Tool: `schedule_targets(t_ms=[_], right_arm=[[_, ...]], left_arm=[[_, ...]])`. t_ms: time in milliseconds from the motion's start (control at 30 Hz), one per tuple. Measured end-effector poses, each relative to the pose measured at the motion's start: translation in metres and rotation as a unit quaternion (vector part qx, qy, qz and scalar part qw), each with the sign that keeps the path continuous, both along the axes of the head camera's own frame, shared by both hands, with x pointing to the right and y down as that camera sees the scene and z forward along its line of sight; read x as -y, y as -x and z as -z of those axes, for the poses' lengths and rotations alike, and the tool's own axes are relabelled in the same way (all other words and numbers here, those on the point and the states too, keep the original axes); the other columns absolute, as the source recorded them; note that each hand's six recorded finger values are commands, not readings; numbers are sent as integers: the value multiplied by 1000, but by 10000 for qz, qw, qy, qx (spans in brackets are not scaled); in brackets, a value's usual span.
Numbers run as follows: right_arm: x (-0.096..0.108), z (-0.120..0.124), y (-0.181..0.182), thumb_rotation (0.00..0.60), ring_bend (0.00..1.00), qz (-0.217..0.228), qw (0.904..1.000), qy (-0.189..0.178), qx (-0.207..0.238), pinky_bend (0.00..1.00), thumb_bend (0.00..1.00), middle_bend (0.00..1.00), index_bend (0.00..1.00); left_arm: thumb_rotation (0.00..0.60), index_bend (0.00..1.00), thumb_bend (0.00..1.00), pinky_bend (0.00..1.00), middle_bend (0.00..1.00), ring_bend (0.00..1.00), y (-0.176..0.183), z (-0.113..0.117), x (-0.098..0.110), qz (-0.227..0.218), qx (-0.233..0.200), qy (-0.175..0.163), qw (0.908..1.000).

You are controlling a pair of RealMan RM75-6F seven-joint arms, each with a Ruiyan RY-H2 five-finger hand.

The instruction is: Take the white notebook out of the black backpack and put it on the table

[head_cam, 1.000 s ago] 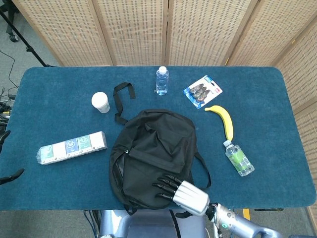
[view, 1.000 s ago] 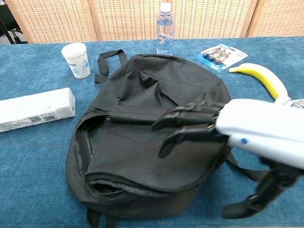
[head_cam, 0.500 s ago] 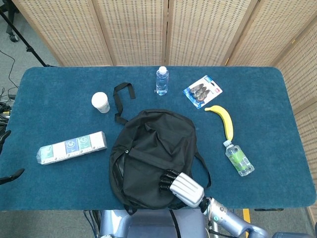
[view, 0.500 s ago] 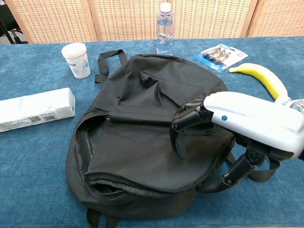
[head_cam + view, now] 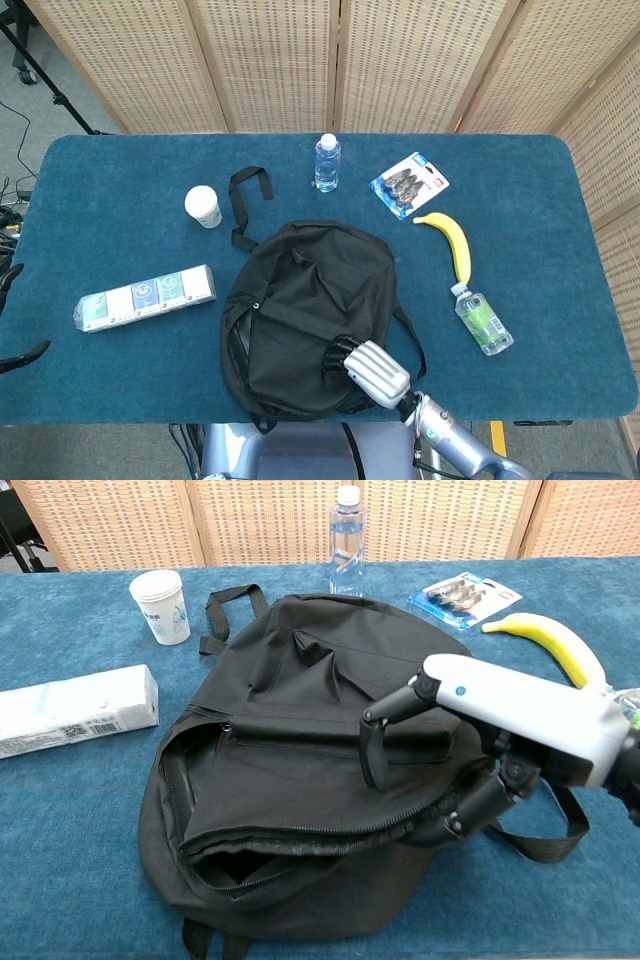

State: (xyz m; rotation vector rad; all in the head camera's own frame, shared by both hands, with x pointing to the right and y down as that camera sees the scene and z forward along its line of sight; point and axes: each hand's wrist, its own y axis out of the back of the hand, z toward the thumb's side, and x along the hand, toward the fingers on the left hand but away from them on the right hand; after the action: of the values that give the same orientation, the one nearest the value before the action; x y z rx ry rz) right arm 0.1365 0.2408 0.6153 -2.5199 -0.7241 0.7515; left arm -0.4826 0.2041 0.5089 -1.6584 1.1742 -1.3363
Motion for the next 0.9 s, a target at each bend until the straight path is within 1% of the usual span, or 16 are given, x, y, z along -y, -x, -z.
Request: schedule_targets(t_ms=[100, 200, 233, 333, 433, 500, 600, 700, 733, 800, 867, 900], right_arm=[[8, -3, 1, 600, 321, -312, 9993, 221, -3, 213, 260, 506, 582], [20, -5, 2, 600, 321, -714, 9965, 429, 32, 217, 261, 508, 585], [27, -6, 2, 600, 322, -904, 9947, 484, 39, 220, 272, 510, 587], [39, -6, 4, 600, 325, -1198, 9913, 541, 28, 225, 311, 518, 596], [52, -6, 6, 600, 334, -1471, 9873, 603, 44, 247, 311, 527, 604], [57, -5, 7, 600, 346, -1605, 9850, 636, 70, 280, 311, 535, 611], [64, -5, 6, 600, 380, -1822, 9807, 705, 74, 362, 311, 556, 627], [74, -5, 4, 600, 429, -1996, 9779, 620, 13, 483, 315, 586, 646], [76, -5, 4, 600, 441, -2036, 9774, 577, -16, 512, 336, 594, 651], [79, -5, 4, 600, 458, -2067, 9768, 552, -33, 539, 405, 604, 656], [80, -5, 5, 600, 479, -2079, 9767, 539, -26, 580, 538, 618, 666], [81, -6, 5, 600, 485, -2083, 9766, 543, -15, 587, 584, 623, 668]], left_arm=[[600, 0, 148, 0, 0, 0, -4, -1, -1, -112, -26, 13, 9999], [600, 0, 149, 0, 0, 0, -13, -4, -3, -319, -108, 35, 9994], [600, 0, 149, 0, 0, 0, -16, -5, -4, -405, -151, 44, 9991], [600, 0, 150, 0, 0, 0, -26, -7, -7, -598, -250, 81, 9979], [600, 0, 150, 0, 0, 0, -35, -11, -11, -779, -335, 123, 9963], [600, 0, 152, 0, 0, 0, -39, -12, -12, -844, -375, 139, 9956], [600, 0, 153, 0, 0, 0, -49, -15, -14, -1019, -496, 188, 9934], [600, 0, 154, 0, 0, 0, -60, -19, -17, -1268, -663, 259, 9894], [600, 0, 154, 0, 0, 0, -63, -20, -18, -1306, -713, 275, 9885], [600, 0, 154, 0, 0, 0, -63, -20, -17, -1304, -729, 266, 9884], [600, 0, 154, 0, 0, 0, -63, -20, -16, -1282, -734, 244, 9887], [600, 0, 154, 0, 0, 0, -62, -20, -16, -1277, -734, 236, 9888]])
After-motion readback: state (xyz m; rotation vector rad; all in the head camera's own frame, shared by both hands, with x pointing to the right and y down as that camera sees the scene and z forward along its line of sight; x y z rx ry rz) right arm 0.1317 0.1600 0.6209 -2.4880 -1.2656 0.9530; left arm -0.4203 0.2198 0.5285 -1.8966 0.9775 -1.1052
